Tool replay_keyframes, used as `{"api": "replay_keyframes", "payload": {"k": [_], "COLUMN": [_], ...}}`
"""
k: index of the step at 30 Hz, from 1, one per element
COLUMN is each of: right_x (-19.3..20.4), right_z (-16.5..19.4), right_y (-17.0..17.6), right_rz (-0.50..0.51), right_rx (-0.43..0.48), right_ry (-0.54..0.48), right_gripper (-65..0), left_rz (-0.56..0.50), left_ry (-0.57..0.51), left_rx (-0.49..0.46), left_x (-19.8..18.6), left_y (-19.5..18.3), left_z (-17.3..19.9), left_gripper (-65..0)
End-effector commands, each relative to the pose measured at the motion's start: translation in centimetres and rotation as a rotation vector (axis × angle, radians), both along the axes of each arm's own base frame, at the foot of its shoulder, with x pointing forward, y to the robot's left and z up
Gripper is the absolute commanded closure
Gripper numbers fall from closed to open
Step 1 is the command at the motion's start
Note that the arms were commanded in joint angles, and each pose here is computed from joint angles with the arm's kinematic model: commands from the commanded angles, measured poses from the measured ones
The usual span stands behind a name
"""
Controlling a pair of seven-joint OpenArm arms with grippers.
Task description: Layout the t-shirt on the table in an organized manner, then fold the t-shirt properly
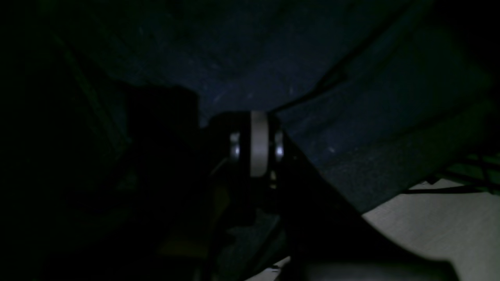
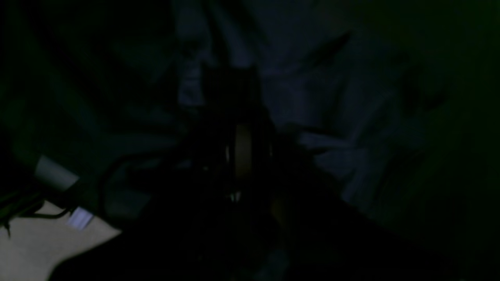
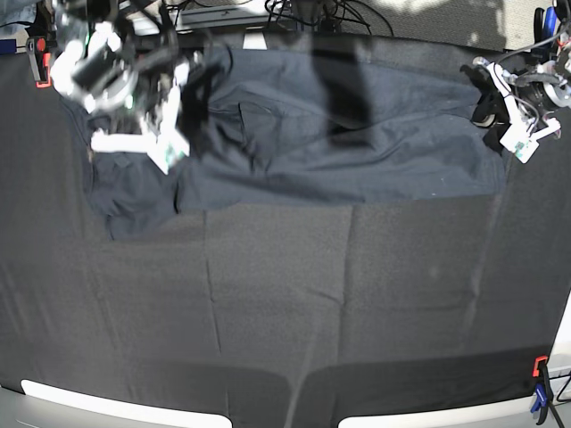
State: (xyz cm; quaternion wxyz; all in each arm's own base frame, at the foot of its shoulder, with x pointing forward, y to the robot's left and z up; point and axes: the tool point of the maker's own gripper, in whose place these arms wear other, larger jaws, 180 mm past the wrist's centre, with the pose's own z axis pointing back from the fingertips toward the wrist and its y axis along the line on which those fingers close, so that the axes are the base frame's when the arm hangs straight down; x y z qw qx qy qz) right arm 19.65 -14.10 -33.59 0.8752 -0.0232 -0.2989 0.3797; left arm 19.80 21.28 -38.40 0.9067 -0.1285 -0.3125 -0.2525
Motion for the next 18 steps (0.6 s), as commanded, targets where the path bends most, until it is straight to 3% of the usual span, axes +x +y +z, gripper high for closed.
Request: {"api": "replay_keyframes", "payload": {"k": [1,5,9,11,13,18], "right_x": [-0.3,-2.7,-4.4,-4.9,-5.2,-4.6], "right_z": [0.3,-1.0,-1.9,-2.2,-2.4,-2.2], "right_y": [0.1,-0.3,-0.4,-0.9,-1.4,-3.4], "right_rz": [0.012,0.005,0.002,-0.006,-0.015,-0.097], "right_rx": [0.000,-0.018,-0.026,-0.051,-0.078,-0.163], "right_ry": [-0.005,0.076,0.130,0.160,0.180,0.146], "right_gripper": [0.0,-0.3,-21.1,-25.5,-25.6,-25.6], "left_rz": [-0.012,-0.015,-0.018,-0.021,-0.024,0.092], "left_ry": [-0.028,0.018,0.061,0.093,0.143,0.192], "left_rx": [0.006,0.036,0.064,0.084,0.117,0.218], "left_x": [0.6,-0.1,-0.7,-1.3,-2.0,-2.2], "left_y": [0.3,0.7,1.1,1.3,1.9,4.5], "left_z": [0.9,0.3,-0.3,-0.7,-1.2,-1.9], "left_gripper": [0.0,0.0,0.0,-7.3,-12.5,-13.1]}}
